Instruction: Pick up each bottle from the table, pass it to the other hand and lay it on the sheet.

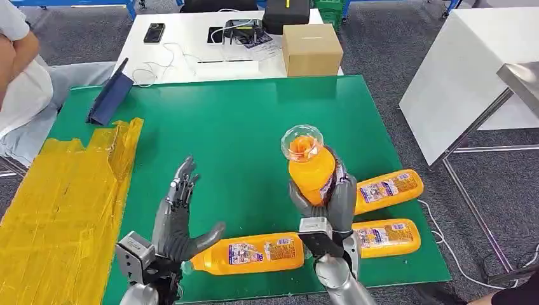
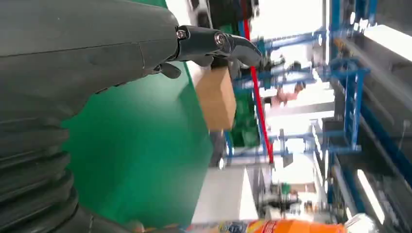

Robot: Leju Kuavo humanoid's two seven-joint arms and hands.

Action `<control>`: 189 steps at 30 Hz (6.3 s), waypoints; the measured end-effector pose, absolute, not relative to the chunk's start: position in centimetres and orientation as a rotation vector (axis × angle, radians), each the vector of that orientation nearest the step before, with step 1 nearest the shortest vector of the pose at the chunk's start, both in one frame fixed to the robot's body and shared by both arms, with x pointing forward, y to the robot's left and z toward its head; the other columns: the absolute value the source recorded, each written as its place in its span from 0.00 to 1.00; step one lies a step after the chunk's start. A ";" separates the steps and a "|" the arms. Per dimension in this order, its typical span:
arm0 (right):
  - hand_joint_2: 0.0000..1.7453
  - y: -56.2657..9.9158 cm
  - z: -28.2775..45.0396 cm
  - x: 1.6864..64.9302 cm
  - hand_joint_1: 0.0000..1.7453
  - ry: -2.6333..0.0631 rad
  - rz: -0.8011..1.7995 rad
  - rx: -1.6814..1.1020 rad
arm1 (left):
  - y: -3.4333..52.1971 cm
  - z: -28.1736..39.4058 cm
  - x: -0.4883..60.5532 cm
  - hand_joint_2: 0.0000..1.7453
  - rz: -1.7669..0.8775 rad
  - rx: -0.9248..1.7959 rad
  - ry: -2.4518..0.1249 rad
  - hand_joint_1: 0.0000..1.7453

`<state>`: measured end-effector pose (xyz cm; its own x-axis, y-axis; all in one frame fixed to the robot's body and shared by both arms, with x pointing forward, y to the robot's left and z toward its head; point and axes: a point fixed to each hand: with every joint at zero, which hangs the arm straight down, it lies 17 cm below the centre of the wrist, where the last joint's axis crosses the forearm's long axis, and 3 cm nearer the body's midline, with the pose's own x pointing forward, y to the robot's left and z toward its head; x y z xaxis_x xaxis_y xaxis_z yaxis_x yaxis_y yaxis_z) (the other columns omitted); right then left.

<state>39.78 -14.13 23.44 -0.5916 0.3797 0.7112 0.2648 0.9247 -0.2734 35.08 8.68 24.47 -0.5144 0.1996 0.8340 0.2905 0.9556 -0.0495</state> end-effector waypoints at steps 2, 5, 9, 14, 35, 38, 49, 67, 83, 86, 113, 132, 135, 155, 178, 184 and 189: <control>1.00 -14.2 23.7 39.4 1.00 -2.241 0.164 -0.446 | 8.4 24.5 35.1 1.00 -0.127 -0.357 -2.124 0.00; 1.00 -14.5 24.1 39.2 1.00 -2.249 0.148 -0.446 | 7.8 24.3 35.1 1.00 -0.145 -0.370 -2.120 0.00; 1.00 -14.7 24.4 39.0 1.00 -2.254 0.140 -0.447 | 7.6 24.1 35.1 1.00 -0.153 -0.373 -2.115 0.00; 1.00 -14.7 24.4 39.0 1.00 -2.255 0.138 -0.426 | 7.4 23.9 35.1 1.00 -0.160 -0.385 -2.107 0.00; 1.00 -2.6 21.4 39.7 1.00 -2.168 0.434 0.089 | 1.7 27.2 33.2 1.00 -0.337 -0.797 -2.051 0.00; 1.00 -1.7 20.7 40.0 1.00 -2.149 0.466 0.096 | 1.9 27.1 33.3 1.00 -0.332 -0.796 -2.048 0.00; 1.00 0.7 19.7 40.1 1.00 -2.129 0.573 0.074 | 3.2 26.8 34.3 1.00 -0.299 -0.747 -2.063 0.00; 1.00 5.6 18.5 36.8 1.00 -2.205 0.842 -0.092 | 6.4 27.5 36.8 1.00 -0.256 -0.318 -2.244 0.00; 1.00 6.1 18.1 36.9 1.00 -2.192 0.850 -0.100 | 6.7 26.8 37.1 1.00 -0.252 -0.214 -2.253 0.00; 1.00 5.9 18.3 36.9 1.00 -2.202 0.841 -0.112 | 6.6 26.7 37.2 1.00 -0.256 -0.220 -2.249 0.00; 1.00 4.4 19.9 37.1 1.00 -2.277 0.755 -0.218 | 6.6 26.6 37.4 1.00 -0.209 -0.287 -2.217 0.00; 1.00 2.9 21.6 37.3 1.00 -2.335 0.690 -0.287 | 6.6 27.2 37.3 1.00 -0.172 -0.366 -2.201 0.00; 1.00 2.8 21.6 37.4 1.00 -2.334 0.688 -0.289 | 6.7 27.2 37.3 1.00 -0.168 -0.369 -2.199 0.92; 1.00 2.8 21.6 37.4 0.84 -2.330 0.676 -0.294 | 6.8 27.3 37.3 1.00 -0.138 -0.387 -2.195 1.00; 1.00 1.9 22.1 37.2 0.00 -2.333 0.603 -0.277 | 8.3 27.5 38.2 1.00 -0.080 -0.356 -2.198 1.00; 1.00 1.8 22.6 36.8 0.00 -2.350 0.587 -0.268 | 9.1 27.7 38.4 1.00 -0.053 -0.317 -2.214 1.00; 1.00 1.4 24.0 36.1 0.00 -2.384 0.545 -0.263 | 11.6 28.4 39.0 1.00 -0.032 -0.109 -2.293 1.00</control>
<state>36.08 1.37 23.97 -0.7563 0.3237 0.5685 0.0444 0.8924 -0.4490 39.00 11.64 28.45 -0.6596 0.0683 0.7485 0.0894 0.9959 -0.0120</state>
